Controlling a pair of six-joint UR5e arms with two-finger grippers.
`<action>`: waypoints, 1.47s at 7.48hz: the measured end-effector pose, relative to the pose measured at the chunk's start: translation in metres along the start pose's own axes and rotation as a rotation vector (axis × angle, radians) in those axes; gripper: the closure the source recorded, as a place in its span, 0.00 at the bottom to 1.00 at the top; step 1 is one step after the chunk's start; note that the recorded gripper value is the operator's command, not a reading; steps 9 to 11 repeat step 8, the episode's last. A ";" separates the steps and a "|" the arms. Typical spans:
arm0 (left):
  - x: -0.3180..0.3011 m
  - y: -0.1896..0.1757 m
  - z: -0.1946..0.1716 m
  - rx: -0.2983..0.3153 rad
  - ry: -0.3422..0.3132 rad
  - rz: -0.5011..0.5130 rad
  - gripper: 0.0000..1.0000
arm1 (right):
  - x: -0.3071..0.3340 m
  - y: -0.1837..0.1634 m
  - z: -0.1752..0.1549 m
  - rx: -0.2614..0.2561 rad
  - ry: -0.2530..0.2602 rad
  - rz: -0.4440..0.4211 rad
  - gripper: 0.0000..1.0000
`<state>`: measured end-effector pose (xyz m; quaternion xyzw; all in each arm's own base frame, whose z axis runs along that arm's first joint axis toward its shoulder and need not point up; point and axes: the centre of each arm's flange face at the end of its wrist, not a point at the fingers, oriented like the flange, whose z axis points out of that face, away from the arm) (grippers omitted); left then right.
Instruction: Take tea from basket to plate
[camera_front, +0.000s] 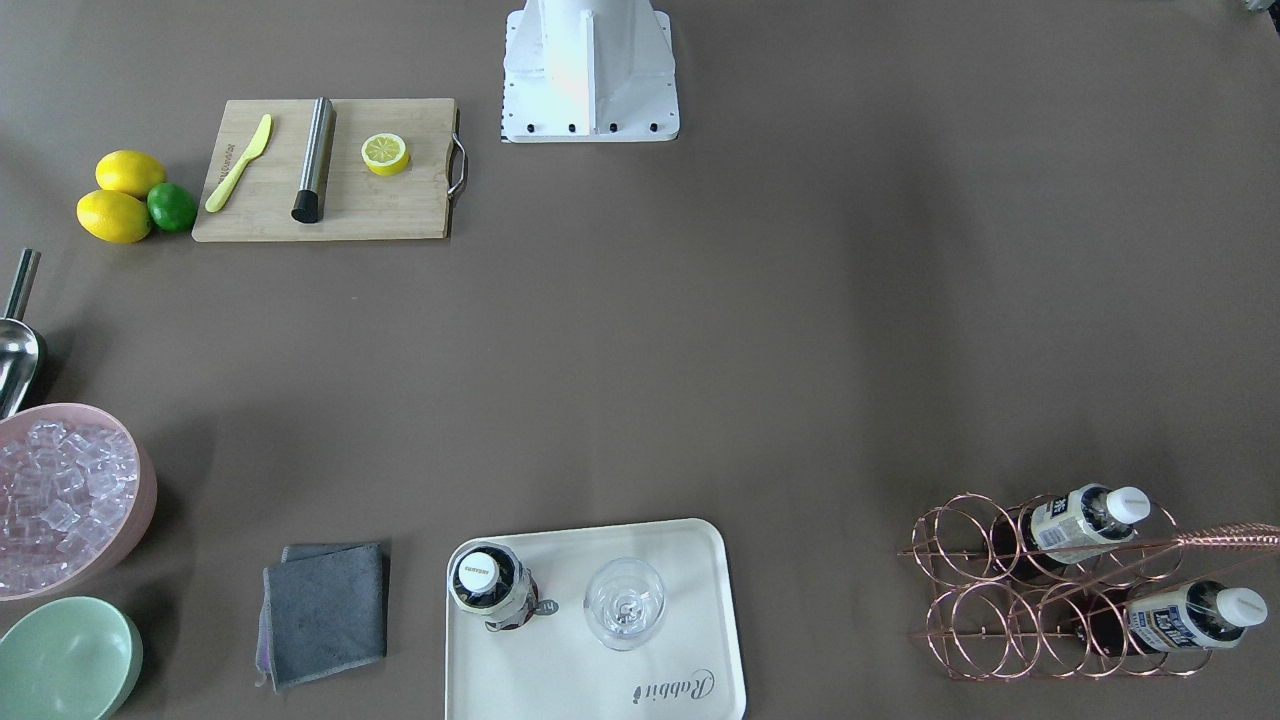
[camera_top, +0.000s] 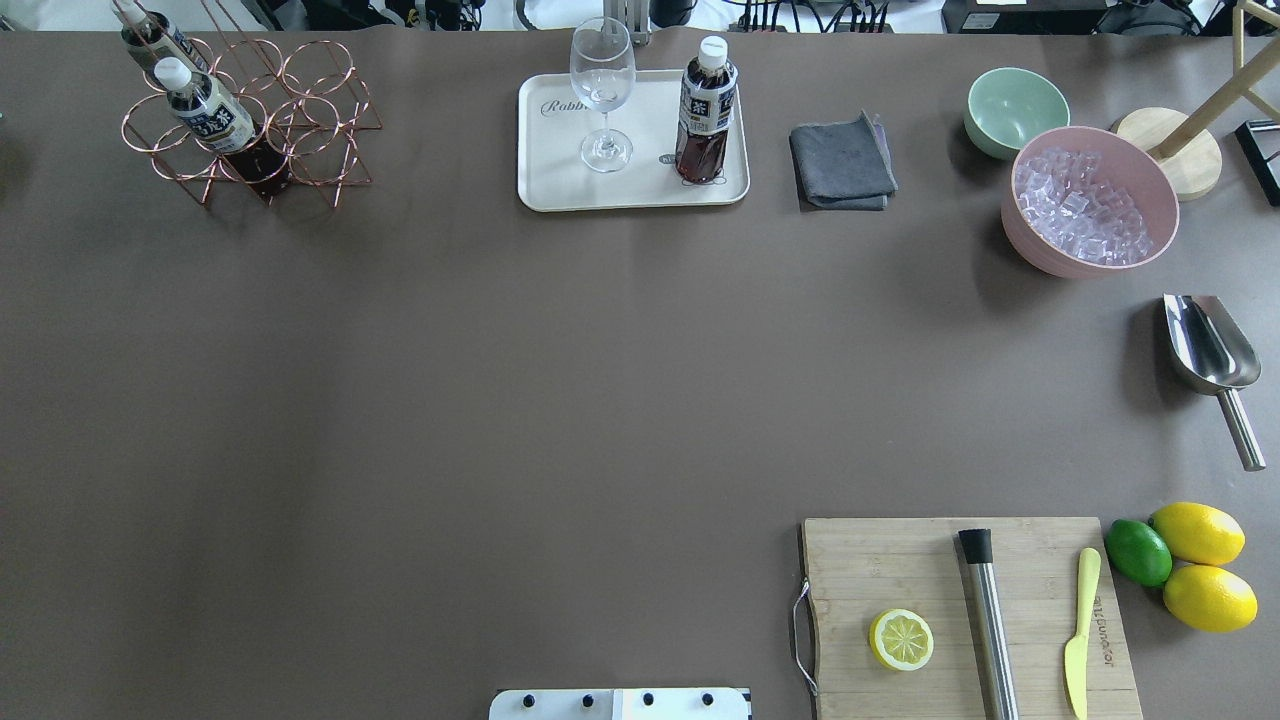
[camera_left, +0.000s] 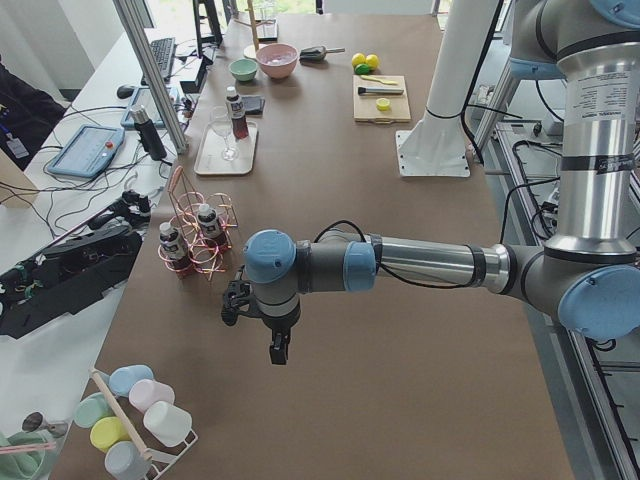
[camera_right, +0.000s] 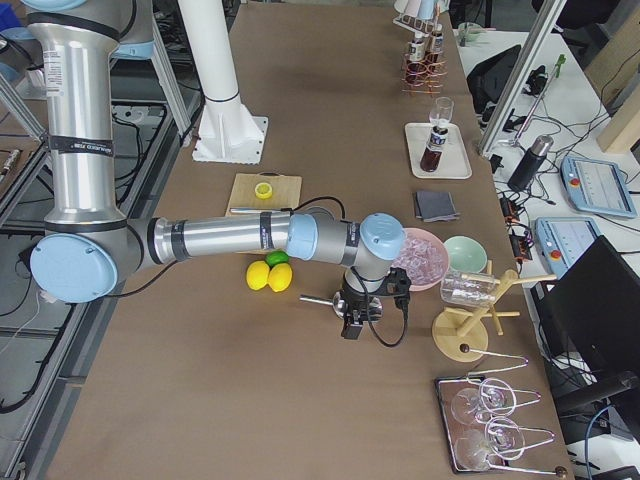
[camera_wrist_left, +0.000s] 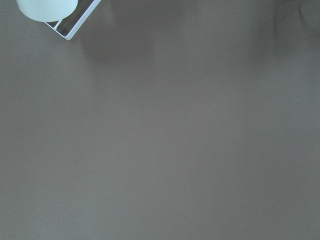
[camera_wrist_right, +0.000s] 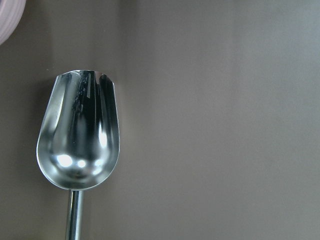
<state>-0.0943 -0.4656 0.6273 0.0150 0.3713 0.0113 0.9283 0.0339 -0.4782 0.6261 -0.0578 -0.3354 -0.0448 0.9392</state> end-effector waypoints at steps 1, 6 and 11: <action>0.000 0.000 0.000 0.000 0.000 0.001 0.02 | 0.000 0.000 0.000 0.000 -0.001 0.000 0.00; 0.002 -0.001 0.001 -0.002 0.000 0.004 0.02 | 0.000 0.000 0.000 0.000 -0.001 0.000 0.00; 0.001 0.000 0.002 -0.005 0.000 0.003 0.02 | 0.000 0.000 0.000 -0.001 -0.001 0.000 0.00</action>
